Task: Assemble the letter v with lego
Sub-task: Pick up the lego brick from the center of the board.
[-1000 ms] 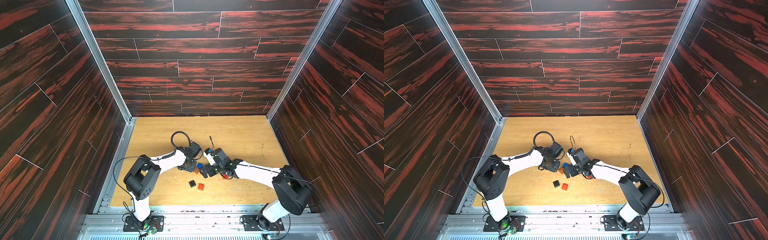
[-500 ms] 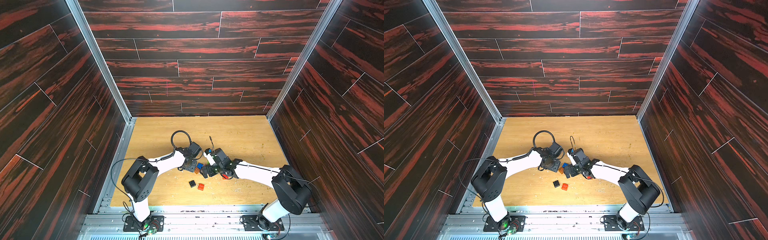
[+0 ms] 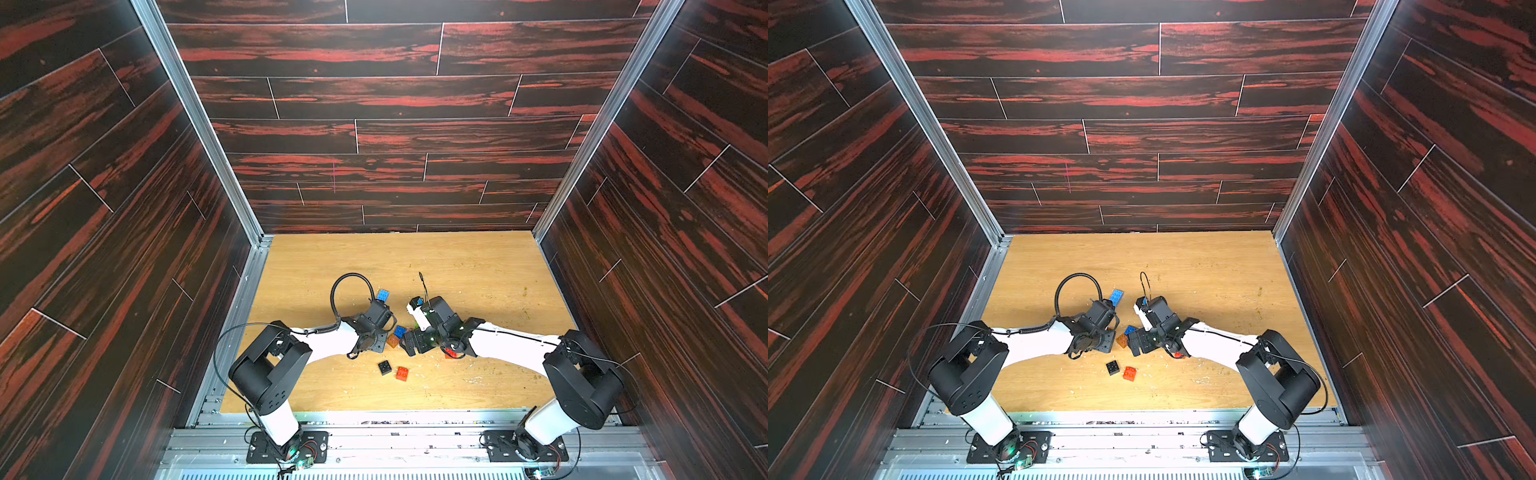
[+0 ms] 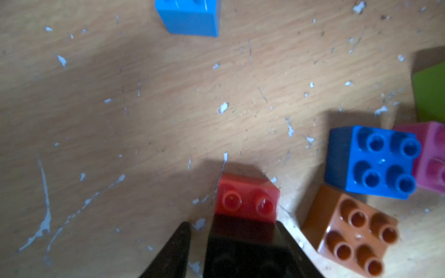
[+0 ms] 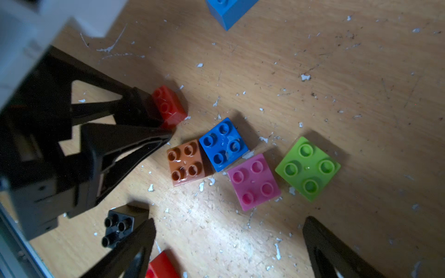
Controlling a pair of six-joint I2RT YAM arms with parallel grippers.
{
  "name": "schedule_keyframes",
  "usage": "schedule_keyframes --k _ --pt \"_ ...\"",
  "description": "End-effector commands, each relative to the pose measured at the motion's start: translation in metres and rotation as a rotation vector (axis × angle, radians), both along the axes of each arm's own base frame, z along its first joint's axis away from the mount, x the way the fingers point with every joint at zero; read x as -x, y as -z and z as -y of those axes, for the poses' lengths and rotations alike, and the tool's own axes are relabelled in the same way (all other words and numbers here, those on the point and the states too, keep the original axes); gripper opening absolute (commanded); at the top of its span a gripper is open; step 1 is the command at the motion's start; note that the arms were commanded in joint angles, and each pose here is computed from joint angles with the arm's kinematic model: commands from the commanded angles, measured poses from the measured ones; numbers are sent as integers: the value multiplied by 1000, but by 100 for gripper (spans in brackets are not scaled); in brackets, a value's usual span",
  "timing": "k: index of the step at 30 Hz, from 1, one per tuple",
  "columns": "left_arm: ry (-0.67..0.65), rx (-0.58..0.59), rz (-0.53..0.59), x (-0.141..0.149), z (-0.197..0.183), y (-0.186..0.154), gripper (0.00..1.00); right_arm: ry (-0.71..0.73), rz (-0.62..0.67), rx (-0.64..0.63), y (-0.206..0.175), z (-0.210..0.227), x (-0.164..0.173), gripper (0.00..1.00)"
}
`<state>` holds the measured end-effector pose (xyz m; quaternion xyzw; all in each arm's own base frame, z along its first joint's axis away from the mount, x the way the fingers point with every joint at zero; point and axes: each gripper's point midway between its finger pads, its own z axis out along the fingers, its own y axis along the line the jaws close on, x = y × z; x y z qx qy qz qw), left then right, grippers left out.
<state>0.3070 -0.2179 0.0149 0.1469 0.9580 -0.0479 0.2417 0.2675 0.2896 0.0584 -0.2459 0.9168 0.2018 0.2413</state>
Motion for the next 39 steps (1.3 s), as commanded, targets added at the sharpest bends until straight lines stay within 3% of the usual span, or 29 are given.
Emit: schedule_keyframes --k 1,31,39 --pt "17 14 35 -4 4 4 57 11 -20 17 10 5 1 98" --pt "71 -52 -44 18 -9 30 47 13 -29 25 14 5 1 98" --pt "82 -54 -67 23 -10 33 39 16 -31 26 15 5 1 98"
